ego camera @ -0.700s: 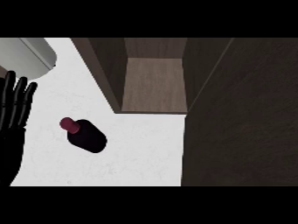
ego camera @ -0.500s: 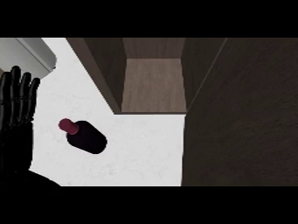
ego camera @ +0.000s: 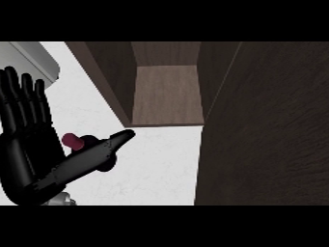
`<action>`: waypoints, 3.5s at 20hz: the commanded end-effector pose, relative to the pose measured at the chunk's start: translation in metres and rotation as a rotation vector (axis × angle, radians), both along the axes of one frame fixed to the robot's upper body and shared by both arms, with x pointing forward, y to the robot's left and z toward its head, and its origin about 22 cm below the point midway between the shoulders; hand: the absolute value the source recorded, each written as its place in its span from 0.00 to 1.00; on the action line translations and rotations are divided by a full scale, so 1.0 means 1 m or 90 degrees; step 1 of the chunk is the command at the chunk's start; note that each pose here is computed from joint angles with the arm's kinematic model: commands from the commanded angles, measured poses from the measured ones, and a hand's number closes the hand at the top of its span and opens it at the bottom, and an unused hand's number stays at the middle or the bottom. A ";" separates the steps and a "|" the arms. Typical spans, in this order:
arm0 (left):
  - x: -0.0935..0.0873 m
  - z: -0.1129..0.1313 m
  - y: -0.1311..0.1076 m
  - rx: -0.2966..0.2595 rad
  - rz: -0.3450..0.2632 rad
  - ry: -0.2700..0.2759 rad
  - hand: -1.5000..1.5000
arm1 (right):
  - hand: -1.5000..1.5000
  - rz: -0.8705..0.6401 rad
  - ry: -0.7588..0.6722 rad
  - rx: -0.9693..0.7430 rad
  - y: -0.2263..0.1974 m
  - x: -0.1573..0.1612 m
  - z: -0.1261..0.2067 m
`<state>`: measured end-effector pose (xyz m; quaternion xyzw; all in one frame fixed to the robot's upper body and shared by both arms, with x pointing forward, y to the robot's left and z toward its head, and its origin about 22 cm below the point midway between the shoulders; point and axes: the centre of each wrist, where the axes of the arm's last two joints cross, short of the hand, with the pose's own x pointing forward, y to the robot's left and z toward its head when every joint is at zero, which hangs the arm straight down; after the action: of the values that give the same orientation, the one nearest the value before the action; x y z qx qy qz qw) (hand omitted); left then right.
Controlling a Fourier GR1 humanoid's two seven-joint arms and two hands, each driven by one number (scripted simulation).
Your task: Pick up the wine, place it into the cabinet and close the cabinet
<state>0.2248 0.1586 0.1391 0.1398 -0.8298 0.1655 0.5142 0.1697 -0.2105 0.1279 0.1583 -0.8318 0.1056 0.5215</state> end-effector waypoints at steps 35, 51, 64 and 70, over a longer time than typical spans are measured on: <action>-0.036 0.119 -0.114 0.030 0.072 0.022 0.00 | 0.00 0.042 0.018 0.004 0.019 -0.021 0.056; -0.040 0.125 -0.096 0.023 0.085 0.055 0.00 | 0.00 -0.016 0.034 -0.003 0.002 -0.008 0.064; -0.019 0.069 -0.084 0.007 0.098 0.141 0.00 | 0.00 -0.060 0.002 -0.016 -0.004 -0.004 0.058; -0.003 0.042 -0.057 -0.002 0.149 0.171 0.00 | 0.00 -0.068 0.003 -0.016 -0.020 -0.021 0.049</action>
<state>0.2145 0.0839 0.1991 0.2545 -0.7776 0.1750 0.5477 0.1575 -0.2246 0.1772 0.0915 -0.8334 0.0905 0.5375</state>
